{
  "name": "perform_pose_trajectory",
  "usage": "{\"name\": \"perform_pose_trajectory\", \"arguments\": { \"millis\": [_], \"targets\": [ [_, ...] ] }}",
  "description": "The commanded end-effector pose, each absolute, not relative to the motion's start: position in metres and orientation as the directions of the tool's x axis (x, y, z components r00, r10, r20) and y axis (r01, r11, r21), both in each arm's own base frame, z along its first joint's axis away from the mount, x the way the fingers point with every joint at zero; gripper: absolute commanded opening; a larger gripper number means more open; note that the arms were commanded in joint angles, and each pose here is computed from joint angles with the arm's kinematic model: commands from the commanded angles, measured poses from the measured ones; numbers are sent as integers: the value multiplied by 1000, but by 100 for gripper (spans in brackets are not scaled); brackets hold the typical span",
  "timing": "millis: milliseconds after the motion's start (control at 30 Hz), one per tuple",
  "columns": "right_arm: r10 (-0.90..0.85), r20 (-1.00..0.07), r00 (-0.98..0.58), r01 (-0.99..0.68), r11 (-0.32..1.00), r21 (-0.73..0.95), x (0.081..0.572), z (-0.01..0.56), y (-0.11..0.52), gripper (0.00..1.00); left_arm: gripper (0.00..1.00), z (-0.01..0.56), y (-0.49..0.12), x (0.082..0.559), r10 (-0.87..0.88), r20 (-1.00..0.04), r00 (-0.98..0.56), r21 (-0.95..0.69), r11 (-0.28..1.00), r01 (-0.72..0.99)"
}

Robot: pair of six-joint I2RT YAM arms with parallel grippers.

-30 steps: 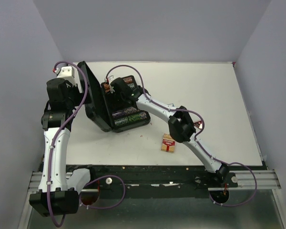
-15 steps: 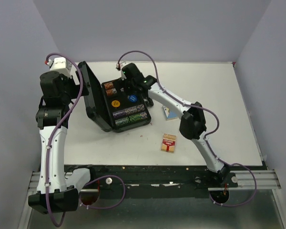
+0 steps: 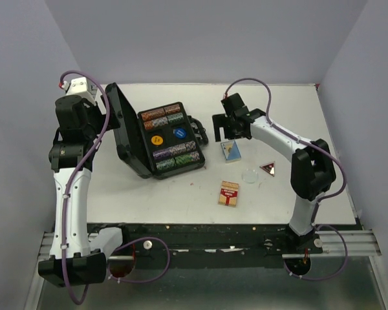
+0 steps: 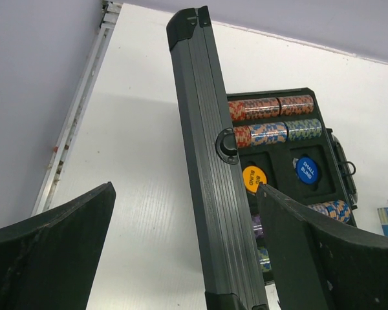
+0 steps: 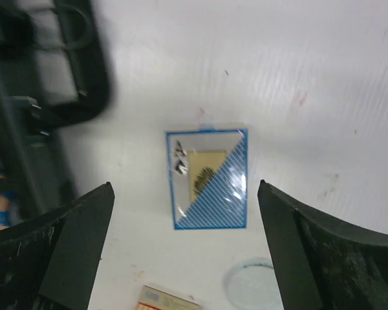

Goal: Pack up texas hold em set

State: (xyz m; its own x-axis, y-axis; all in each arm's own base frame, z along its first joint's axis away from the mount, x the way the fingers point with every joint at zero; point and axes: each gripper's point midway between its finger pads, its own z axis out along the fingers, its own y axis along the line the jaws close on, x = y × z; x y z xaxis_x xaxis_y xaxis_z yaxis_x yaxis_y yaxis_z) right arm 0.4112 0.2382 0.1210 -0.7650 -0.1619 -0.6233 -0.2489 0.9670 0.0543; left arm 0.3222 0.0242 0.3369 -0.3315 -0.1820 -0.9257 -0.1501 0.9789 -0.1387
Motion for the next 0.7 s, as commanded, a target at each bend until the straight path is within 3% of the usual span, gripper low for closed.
{"name": "perform_pose_trajectory", "arguments": {
  "millis": [0,400,567,667],
  "targets": [
    [-159,-519,-840,-188,982,3,381,83,205,100,99,345,23,330,-227,-924,-309,-186,970,-157],
    [-197,-456,-868,-199,979,-45,396,38,196,98,99,348,20,336,-231,-921,-314,-196,970,-140],
    [-225,-449,-865,-192,974,-117,400,29,184,89,99,346,21,333,-240,-920,-310,-203,968,-146],
    [-222,-448,-866,-195,975,-105,400,27,185,75,99,345,22,332,-244,-920,-307,-205,967,-154]
  ]
}}
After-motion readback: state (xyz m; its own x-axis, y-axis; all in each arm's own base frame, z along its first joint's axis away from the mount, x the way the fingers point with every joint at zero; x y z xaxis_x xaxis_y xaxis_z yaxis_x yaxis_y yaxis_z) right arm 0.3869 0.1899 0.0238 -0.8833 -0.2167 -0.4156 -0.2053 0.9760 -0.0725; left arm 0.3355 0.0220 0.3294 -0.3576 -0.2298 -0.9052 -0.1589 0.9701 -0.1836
